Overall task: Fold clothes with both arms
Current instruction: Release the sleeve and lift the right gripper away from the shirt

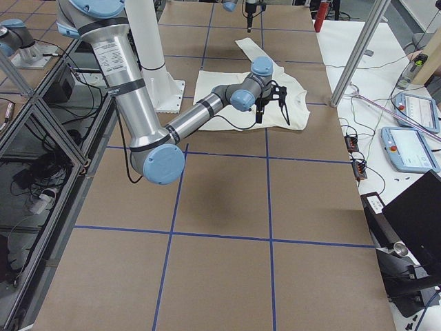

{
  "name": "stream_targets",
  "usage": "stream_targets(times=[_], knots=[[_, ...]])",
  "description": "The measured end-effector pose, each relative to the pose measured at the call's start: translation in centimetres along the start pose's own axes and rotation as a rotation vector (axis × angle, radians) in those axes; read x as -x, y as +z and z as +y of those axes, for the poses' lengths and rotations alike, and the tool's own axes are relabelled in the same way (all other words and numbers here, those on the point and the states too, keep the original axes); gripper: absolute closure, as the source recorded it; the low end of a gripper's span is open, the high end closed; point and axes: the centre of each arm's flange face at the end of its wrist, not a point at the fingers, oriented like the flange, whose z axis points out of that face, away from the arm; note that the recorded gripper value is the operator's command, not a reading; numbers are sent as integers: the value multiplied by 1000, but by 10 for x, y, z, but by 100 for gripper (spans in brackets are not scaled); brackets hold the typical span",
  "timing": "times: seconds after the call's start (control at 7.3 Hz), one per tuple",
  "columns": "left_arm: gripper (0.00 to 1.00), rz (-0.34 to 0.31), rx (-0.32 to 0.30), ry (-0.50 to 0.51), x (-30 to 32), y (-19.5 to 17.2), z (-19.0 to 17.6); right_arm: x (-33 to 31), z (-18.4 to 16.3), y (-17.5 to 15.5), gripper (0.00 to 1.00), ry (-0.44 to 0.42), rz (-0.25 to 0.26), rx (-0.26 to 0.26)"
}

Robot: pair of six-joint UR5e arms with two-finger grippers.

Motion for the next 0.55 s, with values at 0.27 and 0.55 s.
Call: stream_targets(times=[0.27, 0.55], knots=[[34, -73, -37, -2, 3, 16, -19, -52, 0, -7, 1, -31, 33, 1], [40, -92, -28, 8, 0, 32, -21, -62, 3, -9, 1, -37, 39, 2]])
